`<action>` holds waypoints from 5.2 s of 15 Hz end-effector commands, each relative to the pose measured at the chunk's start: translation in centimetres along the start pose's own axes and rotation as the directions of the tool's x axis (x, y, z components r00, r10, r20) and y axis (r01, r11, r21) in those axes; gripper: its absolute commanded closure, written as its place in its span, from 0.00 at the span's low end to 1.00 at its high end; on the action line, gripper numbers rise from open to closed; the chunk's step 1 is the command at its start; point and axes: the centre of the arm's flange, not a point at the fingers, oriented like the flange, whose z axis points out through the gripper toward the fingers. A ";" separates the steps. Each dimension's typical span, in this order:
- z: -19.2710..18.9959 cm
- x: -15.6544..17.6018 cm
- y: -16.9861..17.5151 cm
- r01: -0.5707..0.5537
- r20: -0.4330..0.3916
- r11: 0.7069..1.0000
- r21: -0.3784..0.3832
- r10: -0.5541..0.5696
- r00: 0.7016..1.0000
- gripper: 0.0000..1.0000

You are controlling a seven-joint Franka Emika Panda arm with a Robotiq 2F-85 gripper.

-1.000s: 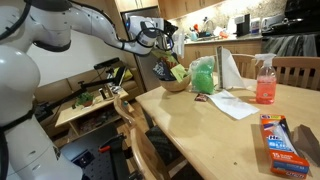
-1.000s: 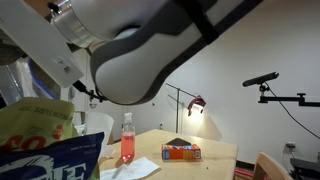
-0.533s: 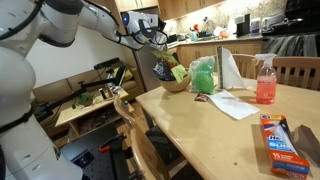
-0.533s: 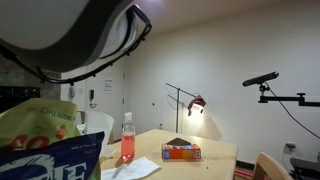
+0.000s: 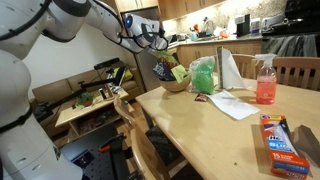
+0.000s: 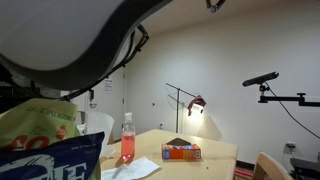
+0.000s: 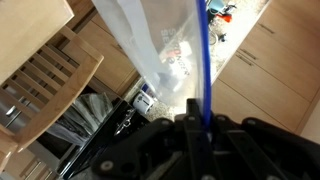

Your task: Put the ziplock bag in the bowl

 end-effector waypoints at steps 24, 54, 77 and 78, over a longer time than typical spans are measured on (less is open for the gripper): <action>-2.9 0.6 7.0 0.065 0.275 0.652 -0.756 0.225 0.935 0.99; 3.3 -0.1 19.4 0.145 0.442 0.542 -0.828 0.473 0.762 0.99; 5.1 -0.4 23.5 0.076 0.387 0.537 -0.840 0.497 0.777 0.68; 5.0 -0.5 23.7 0.077 0.384 0.530 -0.844 0.498 0.777 0.63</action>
